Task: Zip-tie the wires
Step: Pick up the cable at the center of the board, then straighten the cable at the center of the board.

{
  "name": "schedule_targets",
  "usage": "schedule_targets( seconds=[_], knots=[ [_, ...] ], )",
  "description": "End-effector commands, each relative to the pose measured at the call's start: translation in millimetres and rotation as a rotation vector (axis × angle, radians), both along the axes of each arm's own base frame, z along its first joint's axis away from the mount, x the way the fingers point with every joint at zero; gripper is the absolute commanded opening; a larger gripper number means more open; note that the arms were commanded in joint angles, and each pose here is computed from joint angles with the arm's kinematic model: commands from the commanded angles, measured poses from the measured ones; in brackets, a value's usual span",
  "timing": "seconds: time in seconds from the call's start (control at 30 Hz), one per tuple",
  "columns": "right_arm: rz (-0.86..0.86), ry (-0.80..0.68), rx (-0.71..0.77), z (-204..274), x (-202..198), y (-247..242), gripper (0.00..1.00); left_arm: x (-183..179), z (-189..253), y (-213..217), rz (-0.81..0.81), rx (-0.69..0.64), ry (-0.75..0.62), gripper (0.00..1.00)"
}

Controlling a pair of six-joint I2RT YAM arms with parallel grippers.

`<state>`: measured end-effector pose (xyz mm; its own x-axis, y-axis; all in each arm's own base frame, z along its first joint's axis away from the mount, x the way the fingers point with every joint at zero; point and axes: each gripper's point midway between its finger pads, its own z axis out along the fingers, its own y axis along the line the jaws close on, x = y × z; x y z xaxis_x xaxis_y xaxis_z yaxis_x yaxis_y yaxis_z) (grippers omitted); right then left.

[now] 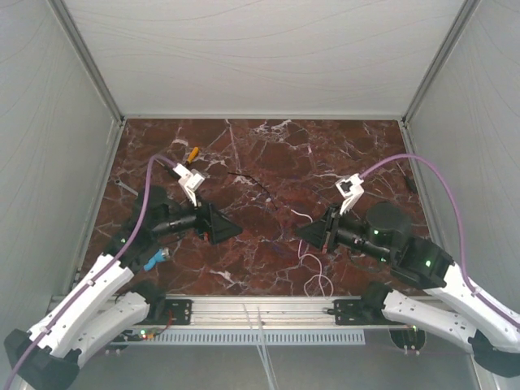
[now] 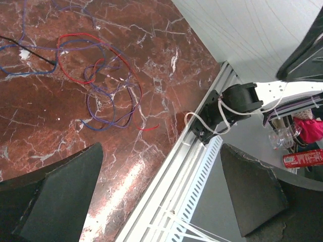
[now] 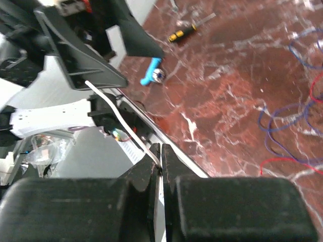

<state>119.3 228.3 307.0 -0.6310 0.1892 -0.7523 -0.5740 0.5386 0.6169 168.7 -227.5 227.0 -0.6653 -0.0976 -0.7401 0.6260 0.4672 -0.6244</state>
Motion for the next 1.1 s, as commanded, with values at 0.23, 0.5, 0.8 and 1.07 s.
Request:
schedule_targets(
  seconds=[0.23, 0.5, 0.8, 1.07],
  knots=[
    [-0.056, 0.107, -0.190, -70, 24, 13, 0.00, -1, -11, 10, 0.049, 0.051, 0.006, 1.00],
    [-0.087, 0.112, -0.181, -80, 70, 19, 0.00, 18, -26, 21, 0.181, 0.108, 0.044, 1.00],
    [-0.106, 0.079, -0.180, -85, 134, 23, 0.00, 57, -58, 45, 0.402, 0.272, 0.123, 1.00],
    [-0.126, 0.105, -0.205, -105, 183, 29, 0.00, 81, -77, 46, 0.460, 0.357, 0.160, 1.00]
  ],
)
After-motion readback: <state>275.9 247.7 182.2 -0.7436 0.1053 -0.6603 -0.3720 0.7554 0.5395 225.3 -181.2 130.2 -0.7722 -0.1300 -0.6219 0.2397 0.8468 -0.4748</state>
